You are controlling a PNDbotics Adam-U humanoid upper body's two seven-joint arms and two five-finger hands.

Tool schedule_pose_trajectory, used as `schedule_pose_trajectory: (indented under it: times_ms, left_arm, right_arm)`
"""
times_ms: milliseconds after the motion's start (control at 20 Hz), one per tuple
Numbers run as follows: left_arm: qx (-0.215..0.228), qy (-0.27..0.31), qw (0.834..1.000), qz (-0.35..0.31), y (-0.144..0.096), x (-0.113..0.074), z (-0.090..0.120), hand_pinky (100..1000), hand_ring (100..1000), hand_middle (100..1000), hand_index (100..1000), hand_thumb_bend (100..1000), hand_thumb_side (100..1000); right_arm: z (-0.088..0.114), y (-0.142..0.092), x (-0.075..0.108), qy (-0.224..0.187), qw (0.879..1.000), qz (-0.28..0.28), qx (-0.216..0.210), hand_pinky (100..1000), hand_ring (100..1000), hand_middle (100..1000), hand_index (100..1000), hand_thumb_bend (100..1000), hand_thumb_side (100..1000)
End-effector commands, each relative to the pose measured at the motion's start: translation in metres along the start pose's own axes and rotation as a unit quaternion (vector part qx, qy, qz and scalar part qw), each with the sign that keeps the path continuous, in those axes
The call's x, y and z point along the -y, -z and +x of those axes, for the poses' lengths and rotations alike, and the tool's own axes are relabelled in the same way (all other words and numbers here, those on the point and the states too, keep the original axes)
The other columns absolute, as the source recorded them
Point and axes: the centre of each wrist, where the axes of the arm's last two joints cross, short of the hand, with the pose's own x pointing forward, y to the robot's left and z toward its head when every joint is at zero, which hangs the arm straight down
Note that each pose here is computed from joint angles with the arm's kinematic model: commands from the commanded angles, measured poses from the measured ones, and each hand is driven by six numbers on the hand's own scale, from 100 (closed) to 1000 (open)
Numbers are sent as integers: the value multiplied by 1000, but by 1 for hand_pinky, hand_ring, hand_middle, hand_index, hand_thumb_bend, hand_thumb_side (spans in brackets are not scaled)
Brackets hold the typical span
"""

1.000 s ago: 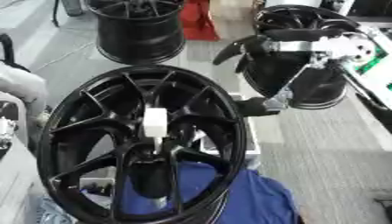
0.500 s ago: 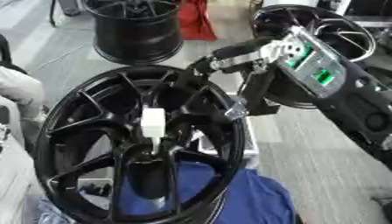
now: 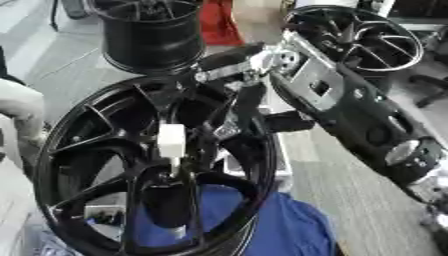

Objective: Pull the pin out of the wheel hub.

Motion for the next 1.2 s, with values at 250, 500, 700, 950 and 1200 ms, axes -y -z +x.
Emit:
schedule_pose_trajectory:
  times_ms: [250,500,700,950,1200]
  left_arm:
    - [21,7,1000,-8,7,-3,9,587,639,677,824,374,531]
    - [21,7,1000,-8,7,-3,9,587,639,678,824,373,531]
    - [21,7,1000,-9,7,-3,9,588,639,679,825,372,532]
    - [20,7,1000,-9,7,-3,9,588,638,680,825,371,532]
    - [20,7,1000,-8,7,-3,9,588,639,681,825,371,533]
  right_arm:
    - [-1,21,-4,-54,997,55,22,816,1000,909,956,312,331]
    - [-7,28,-15,-56,996,70,22,799,984,880,938,301,332]
    - [-12,27,-20,-58,995,78,14,782,965,864,928,297,333]
    - [-18,25,-25,-54,995,84,5,759,937,841,915,293,334]
    - [-23,23,-28,-50,995,87,-1,701,885,789,878,283,329]
